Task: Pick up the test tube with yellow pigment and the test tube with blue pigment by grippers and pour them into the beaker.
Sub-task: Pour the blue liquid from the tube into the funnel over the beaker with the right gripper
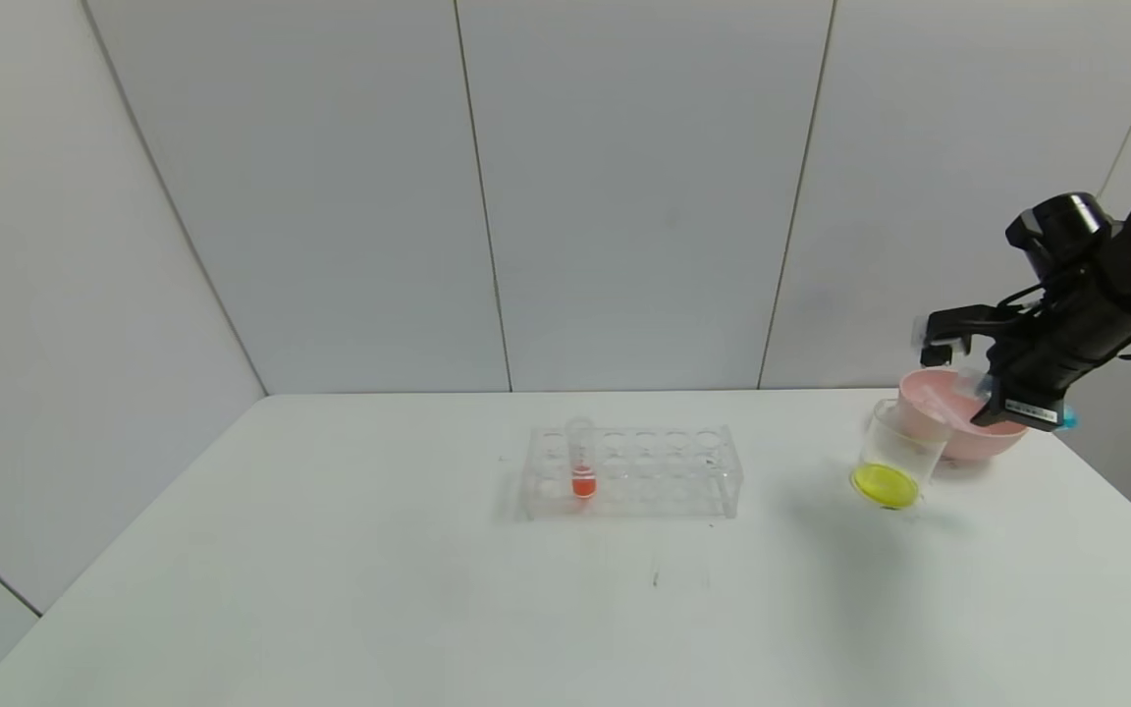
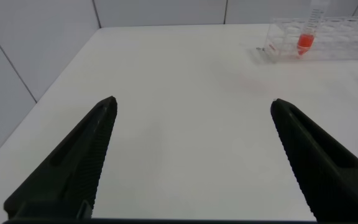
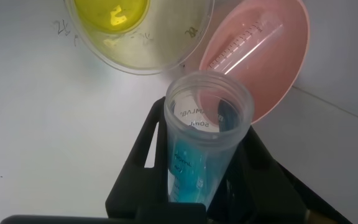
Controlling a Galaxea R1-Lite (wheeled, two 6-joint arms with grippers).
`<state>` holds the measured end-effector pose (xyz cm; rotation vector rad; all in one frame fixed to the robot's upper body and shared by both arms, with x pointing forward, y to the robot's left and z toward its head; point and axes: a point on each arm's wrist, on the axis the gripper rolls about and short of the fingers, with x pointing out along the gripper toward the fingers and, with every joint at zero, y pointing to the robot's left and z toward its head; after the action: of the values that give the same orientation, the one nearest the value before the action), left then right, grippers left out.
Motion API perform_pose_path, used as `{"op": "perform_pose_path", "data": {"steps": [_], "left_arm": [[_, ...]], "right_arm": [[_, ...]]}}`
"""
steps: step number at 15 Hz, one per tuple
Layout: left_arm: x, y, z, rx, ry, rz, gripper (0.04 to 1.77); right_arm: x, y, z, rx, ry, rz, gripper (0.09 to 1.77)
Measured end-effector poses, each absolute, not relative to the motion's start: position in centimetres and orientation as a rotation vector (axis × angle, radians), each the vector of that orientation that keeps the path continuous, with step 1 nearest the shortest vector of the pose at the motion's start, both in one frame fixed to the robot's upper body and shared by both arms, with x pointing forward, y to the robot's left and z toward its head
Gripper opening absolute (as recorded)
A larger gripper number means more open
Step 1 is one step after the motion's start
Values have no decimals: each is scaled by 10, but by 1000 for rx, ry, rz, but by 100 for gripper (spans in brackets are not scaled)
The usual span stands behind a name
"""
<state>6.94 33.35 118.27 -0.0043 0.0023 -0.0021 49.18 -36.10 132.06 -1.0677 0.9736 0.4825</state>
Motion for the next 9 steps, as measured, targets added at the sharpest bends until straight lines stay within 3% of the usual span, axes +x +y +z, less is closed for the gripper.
{"op": "perform_pose_path", "data": {"steps": [9], "left_arm": [[69, 334, 1183, -4, 2, -2, 176]], "right_arm": [[504, -354, 1307, -1165, 1040, 401, 59]]}}
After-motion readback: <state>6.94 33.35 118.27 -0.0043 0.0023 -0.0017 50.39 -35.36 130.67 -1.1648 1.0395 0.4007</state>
